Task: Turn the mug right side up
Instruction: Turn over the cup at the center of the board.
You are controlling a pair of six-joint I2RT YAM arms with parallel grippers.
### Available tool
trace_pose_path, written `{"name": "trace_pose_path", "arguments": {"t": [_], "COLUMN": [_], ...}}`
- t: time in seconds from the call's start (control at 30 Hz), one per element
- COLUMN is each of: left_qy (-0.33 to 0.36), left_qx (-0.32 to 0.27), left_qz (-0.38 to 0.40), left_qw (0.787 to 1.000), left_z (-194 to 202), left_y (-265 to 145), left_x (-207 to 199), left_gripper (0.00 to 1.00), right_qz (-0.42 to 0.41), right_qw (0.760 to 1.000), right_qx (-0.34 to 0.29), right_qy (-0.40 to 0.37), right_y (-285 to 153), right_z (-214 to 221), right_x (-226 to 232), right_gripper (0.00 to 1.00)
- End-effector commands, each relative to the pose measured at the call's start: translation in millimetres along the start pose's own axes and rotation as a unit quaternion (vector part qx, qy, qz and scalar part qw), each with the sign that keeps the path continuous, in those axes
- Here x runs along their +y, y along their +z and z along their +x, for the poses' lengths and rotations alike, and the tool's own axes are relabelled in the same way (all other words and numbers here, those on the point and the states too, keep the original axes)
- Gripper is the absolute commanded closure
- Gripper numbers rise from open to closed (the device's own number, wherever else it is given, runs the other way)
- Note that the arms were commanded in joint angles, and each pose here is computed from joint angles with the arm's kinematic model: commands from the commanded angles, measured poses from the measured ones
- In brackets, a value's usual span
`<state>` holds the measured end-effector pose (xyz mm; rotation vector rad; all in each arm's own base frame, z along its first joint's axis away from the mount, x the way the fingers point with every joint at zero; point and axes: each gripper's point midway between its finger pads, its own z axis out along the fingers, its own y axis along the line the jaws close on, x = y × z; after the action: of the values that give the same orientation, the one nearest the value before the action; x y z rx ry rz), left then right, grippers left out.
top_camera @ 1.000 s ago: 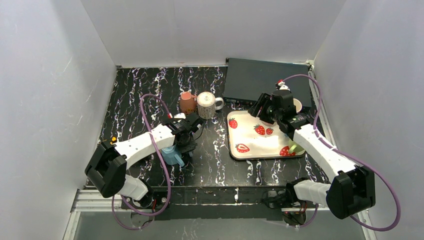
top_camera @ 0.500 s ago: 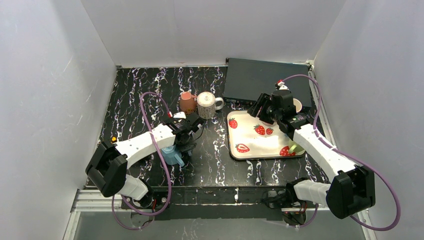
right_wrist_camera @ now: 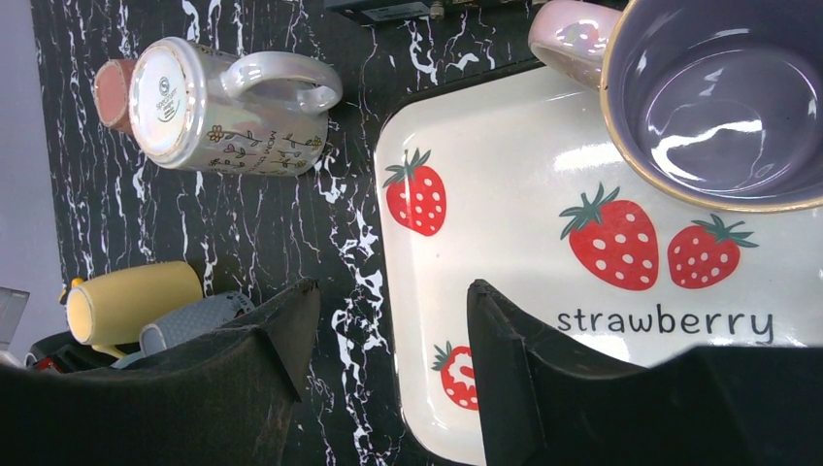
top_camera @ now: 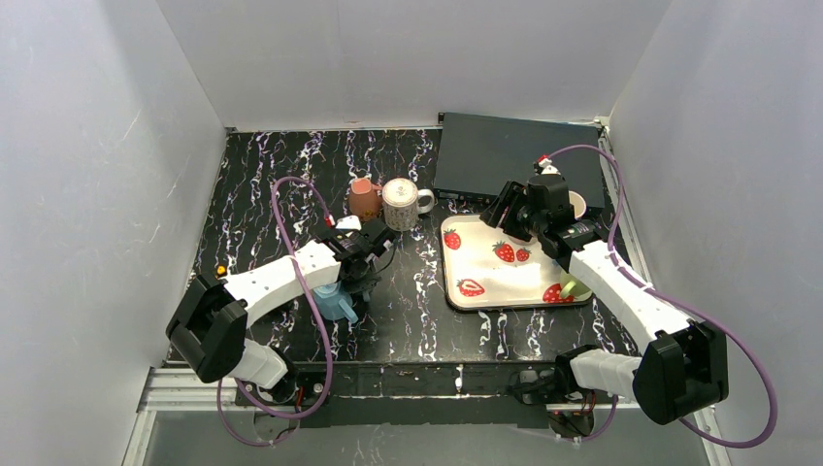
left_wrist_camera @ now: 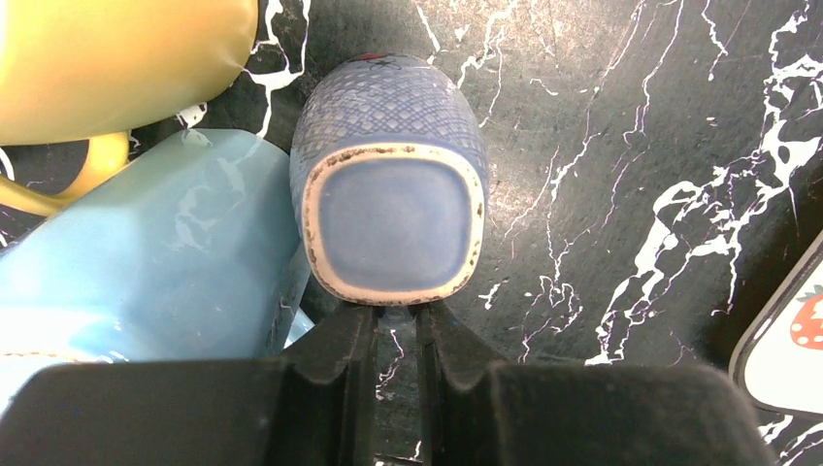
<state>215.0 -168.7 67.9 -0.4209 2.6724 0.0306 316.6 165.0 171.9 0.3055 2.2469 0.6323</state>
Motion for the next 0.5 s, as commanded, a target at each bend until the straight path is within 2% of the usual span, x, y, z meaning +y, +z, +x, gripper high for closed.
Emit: {"name": "trace_pose_path", "arguments": {"t": [0.0, 0.2, 0.3, 0.47], "left_qy": [0.016, 0.053, 0.086, 0.126], "left_qx": [-0.025, -0.080, -0.119, -0.203], "left_qz": [-0.007, 0.068, 0.147, 0.261], "left_qw": [1.000, 0.993, 0.978, 0.935], "left_z": [-8, -37, -58, -102], "left_y": [-6, -45, -77, -134], "left_x": [4, -21, -45, -78], "left_gripper": [1.00, 1.00, 1.00, 1.00], "right_qz": [-0.016, -0.092, -0.171, -0.360], "right_qw": [1.000, 0.996, 0.985, 0.929], "right_qx": [-0.015, -0.005, -0.004, -0.031], "right_qy": [0.005, 0.016, 0.028, 0.082], "right_y": [-3, -3, -10, -48], "right_z": [-10, -6, -3, -15], "right_x": [9, 35, 61, 118], "right_gripper": [0.35, 0.33, 0.25, 0.14]}}
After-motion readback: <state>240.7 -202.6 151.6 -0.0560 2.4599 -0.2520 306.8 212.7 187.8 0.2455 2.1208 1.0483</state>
